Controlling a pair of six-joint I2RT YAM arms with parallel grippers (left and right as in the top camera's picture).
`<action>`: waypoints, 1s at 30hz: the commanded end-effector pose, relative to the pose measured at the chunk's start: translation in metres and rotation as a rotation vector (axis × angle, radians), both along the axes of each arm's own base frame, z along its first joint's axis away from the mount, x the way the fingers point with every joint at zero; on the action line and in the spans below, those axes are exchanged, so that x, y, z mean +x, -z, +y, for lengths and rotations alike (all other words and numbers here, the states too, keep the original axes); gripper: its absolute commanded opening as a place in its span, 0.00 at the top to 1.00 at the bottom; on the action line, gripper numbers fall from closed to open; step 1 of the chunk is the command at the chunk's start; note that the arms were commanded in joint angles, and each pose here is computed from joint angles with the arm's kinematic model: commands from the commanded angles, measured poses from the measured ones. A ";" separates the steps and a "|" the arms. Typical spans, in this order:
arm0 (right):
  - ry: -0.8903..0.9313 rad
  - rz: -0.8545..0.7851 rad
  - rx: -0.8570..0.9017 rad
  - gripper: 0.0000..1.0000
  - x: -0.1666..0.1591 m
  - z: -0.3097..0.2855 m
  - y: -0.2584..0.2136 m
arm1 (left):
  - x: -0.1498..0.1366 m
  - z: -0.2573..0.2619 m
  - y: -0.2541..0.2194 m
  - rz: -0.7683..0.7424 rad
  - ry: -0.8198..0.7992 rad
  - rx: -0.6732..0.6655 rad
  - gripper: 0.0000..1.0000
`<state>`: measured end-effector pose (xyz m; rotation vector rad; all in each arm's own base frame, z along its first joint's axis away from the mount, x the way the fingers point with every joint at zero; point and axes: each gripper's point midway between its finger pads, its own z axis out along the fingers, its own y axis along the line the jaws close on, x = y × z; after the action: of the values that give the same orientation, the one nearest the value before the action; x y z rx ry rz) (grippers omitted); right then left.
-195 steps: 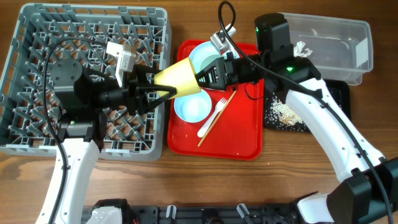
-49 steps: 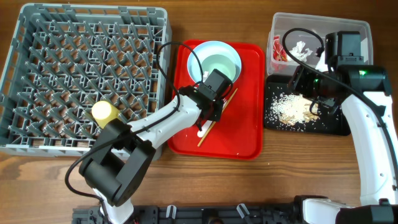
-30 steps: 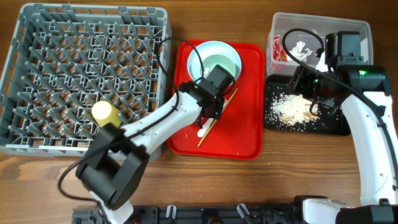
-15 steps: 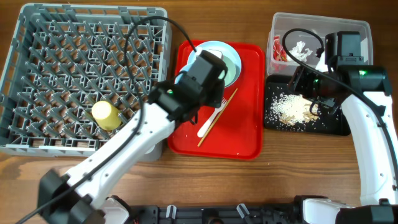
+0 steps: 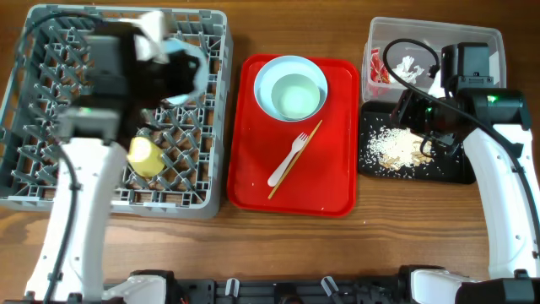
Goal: Sort waste into correct bins and load items into the dishwasher rack
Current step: 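Grasp the light-blue bowl rim and lift it toward the rack, then set the light-blue bowl upside down in the rack and release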
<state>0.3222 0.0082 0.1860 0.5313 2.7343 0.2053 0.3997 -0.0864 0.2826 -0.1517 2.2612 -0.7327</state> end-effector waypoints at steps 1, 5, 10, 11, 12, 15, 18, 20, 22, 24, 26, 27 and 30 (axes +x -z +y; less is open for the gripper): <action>0.013 -0.022 -0.012 0.34 0.001 -0.003 -0.007 | 0.001 0.009 -0.013 -0.002 0.168 -0.257 0.96; 0.013 -0.022 -0.012 0.34 0.001 -0.003 -0.007 | 0.007 0.036 -0.007 0.019 0.208 -0.413 0.96; 0.014 -0.023 -0.012 0.34 0.001 -0.003 -0.007 | 0.014 0.059 0.002 0.020 0.261 -0.556 0.96; 0.013 -0.023 -0.012 0.35 0.001 -0.003 -0.007 | 0.016 0.063 0.005 0.023 0.262 -0.574 0.96; 0.013 -0.023 -0.012 0.34 0.001 -0.003 -0.007 | 0.018 0.068 0.010 0.032 0.254 -0.587 0.96; 0.013 -0.023 -0.012 0.35 0.001 -0.003 -0.007 | 0.024 0.081 0.025 0.060 0.221 -0.610 0.96; 0.013 -0.023 -0.012 0.34 0.001 -0.003 -0.008 | 0.028 0.087 0.039 0.088 0.200 -0.627 0.96; 0.013 -0.023 -0.012 0.34 0.001 -0.003 -0.008 | 0.030 0.089 0.046 0.103 0.193 -0.637 0.96; 0.013 -0.023 -0.012 0.34 0.001 -0.003 -0.007 | 0.032 0.089 0.051 0.111 0.197 -0.649 0.96; 0.013 -0.022 -0.012 0.34 0.001 -0.003 -0.007 | 0.033 0.089 0.053 0.110 0.211 -0.664 0.96; 0.014 -0.022 -0.011 0.34 0.001 -0.003 -0.007 | 0.035 0.090 0.057 0.116 0.209 -0.668 0.96; 0.014 -0.022 -0.011 0.34 0.001 -0.003 -0.007 | 0.035 0.090 0.059 0.119 0.208 -0.669 0.96; 0.015 -0.024 -0.011 0.35 0.001 -0.003 -0.008 | 0.038 0.092 0.063 0.117 0.205 -0.667 0.96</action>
<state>0.3221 0.0082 0.1859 0.5314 2.7346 0.2052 0.4346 0.0033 0.2173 -0.3279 2.1021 -1.5835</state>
